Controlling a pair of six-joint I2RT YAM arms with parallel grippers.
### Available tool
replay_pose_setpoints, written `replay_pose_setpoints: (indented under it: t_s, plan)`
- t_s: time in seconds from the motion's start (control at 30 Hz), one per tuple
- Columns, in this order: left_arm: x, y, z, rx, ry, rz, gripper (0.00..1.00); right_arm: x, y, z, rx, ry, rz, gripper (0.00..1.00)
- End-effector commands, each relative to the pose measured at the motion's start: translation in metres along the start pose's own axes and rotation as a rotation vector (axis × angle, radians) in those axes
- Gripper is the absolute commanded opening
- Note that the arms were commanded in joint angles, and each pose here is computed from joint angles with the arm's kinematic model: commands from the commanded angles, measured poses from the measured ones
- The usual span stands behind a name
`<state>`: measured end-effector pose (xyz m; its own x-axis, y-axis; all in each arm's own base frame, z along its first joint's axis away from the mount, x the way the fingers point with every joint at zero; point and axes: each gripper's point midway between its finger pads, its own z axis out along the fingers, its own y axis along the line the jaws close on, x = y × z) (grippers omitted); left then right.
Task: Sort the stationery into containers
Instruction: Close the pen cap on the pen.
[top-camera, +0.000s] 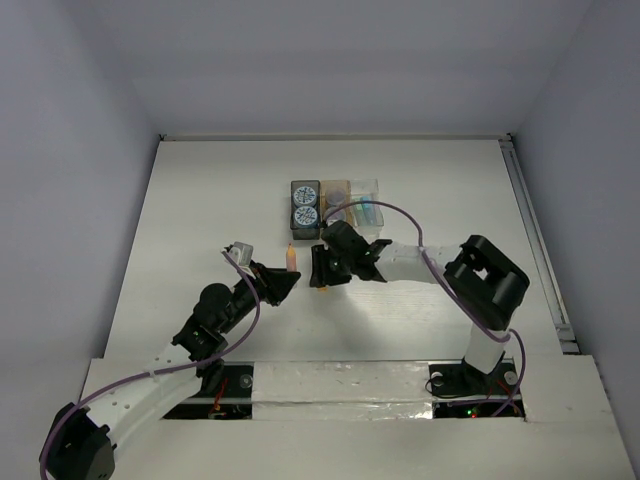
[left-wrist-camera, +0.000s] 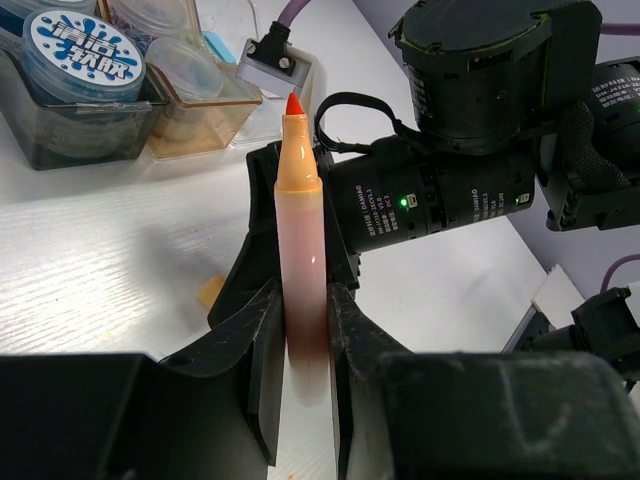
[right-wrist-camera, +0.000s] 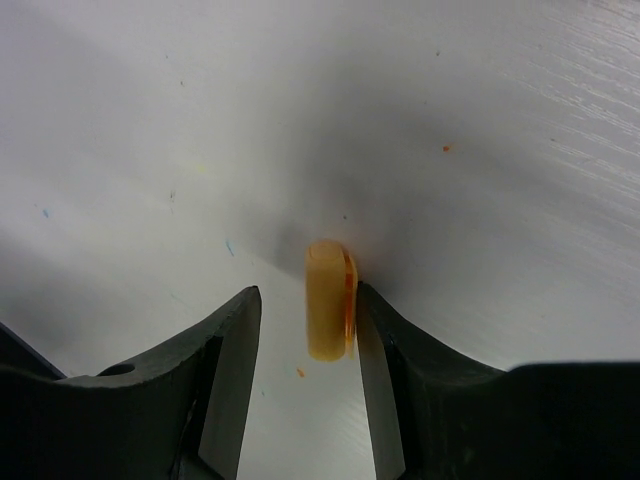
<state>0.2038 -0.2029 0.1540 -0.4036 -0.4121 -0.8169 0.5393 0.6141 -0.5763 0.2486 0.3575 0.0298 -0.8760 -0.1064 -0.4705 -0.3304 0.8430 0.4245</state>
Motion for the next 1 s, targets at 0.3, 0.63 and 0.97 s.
replay_pose_setpoints:
  t_s: [0.3, 0.63, 0.97]
  plan:
    - [-0.006, -0.005, 0.0, 0.023, -0.027, 0.013, 0.0, 0.014, -0.03, 0.013, 0.129, 0.023, -0.017, 0.0]
    - [-0.007, -0.03, 0.002, 0.143, -0.017, -0.067, 0.0, -0.1, 0.03, -0.07, -0.104, -0.467, -0.004, 0.0]
    - [-0.044, -0.093, -0.01, 0.409, -0.074, -0.201, 0.0, -0.159, 0.099, -0.189, -0.511, -0.84, 0.05, 0.0]
